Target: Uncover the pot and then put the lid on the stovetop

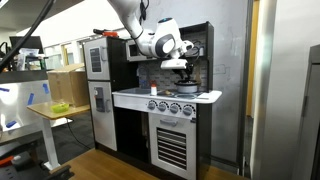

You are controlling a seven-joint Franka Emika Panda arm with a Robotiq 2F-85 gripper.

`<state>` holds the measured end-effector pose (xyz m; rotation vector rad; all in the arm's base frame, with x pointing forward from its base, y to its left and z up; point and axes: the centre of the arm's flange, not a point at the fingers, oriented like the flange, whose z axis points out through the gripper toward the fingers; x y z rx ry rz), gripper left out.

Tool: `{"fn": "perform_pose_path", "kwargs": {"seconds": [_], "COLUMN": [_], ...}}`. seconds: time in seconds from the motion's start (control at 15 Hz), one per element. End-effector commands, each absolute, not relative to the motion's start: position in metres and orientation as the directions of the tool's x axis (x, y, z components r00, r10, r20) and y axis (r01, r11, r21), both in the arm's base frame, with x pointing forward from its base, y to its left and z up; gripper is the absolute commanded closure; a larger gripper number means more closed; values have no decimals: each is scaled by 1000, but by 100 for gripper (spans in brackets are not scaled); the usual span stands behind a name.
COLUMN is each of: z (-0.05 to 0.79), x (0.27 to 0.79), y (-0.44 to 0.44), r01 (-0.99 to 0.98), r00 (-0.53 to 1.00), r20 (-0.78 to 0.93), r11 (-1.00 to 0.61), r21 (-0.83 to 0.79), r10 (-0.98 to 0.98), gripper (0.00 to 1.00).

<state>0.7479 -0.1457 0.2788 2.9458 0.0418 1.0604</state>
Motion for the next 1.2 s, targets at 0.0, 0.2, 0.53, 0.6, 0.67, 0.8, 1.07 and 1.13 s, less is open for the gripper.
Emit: {"fn": "perform_pose_path", "kwargs": {"seconds": [0.0,0.2,0.53,0.6,0.67,0.8,1.07,1.13], "z": [280,281,297,301,304,311,323,323], "x": [749,748,745,745,744,741,724,719], "y": [-149,-148,-145,-144,-143,-138,-112,-104], "r01": [20,20,24,25,24,29,31,27], "r00": [777,774,769,767,766,766,774,779], "r20": [630,633,638,641,641,641,632,626], "r11": [-1000,-1000,-999,-999,-999,-999,-999,-999], "r21": [-3,5,27,30,31,23,28,25], "r10": [14,19,36,38,38,37,41,36], "gripper": [84,92,92,92,92,92,92,92]}}
